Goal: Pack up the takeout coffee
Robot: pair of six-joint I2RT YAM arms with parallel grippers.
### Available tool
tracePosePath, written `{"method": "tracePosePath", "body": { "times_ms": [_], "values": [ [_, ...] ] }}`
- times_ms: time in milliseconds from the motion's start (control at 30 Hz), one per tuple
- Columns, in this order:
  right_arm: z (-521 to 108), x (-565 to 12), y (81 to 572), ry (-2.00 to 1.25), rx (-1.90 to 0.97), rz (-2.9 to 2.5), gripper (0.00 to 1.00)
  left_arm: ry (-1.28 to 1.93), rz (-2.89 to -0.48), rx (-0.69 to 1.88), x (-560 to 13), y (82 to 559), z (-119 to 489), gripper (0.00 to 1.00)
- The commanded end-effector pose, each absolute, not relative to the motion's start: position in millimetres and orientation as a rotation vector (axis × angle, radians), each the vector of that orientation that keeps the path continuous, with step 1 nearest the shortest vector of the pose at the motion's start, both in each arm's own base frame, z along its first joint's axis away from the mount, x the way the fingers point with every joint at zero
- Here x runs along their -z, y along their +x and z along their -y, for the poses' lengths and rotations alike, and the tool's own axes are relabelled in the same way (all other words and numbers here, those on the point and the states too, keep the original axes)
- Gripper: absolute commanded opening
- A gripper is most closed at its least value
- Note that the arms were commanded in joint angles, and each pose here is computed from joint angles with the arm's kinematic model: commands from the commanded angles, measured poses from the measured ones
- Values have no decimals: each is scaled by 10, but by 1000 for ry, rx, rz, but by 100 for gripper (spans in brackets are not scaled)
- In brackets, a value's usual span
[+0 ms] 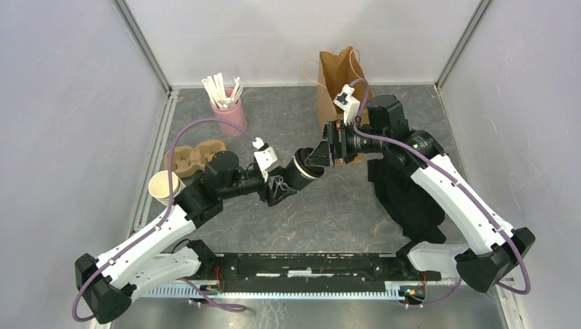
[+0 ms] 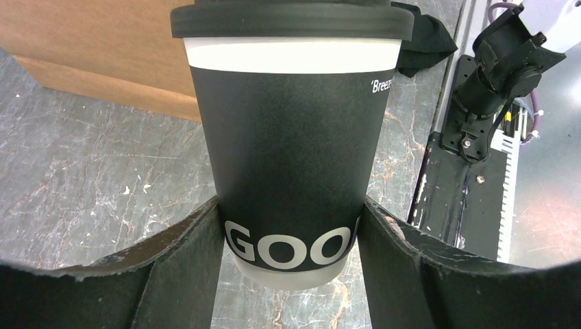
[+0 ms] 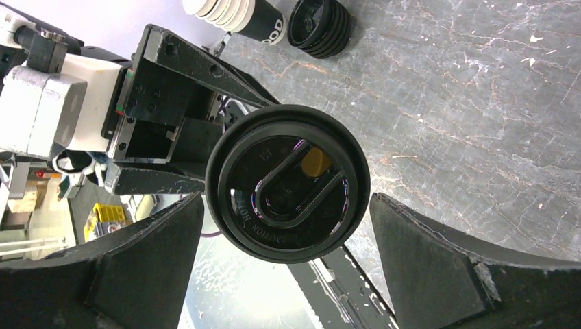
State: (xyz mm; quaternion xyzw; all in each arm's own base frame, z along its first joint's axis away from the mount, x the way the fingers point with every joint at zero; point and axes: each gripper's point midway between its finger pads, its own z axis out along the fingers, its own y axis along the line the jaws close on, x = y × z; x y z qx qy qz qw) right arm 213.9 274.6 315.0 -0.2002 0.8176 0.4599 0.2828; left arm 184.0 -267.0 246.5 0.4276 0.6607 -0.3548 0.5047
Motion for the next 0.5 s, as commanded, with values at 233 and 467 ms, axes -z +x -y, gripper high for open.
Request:
{"method": "tracePosePath", "body": {
  "times_ms": [233,467],
  "values": [
    [-2781,-3091,2279,-438,-1216,-2188,94,1066,-1523,836,-2568,1863,2705,62],
    [-2836,-3071,2252,-437,-1274,-2179,95,1068,-1518,836,-2588,1876,2721,62]
  ]
}}
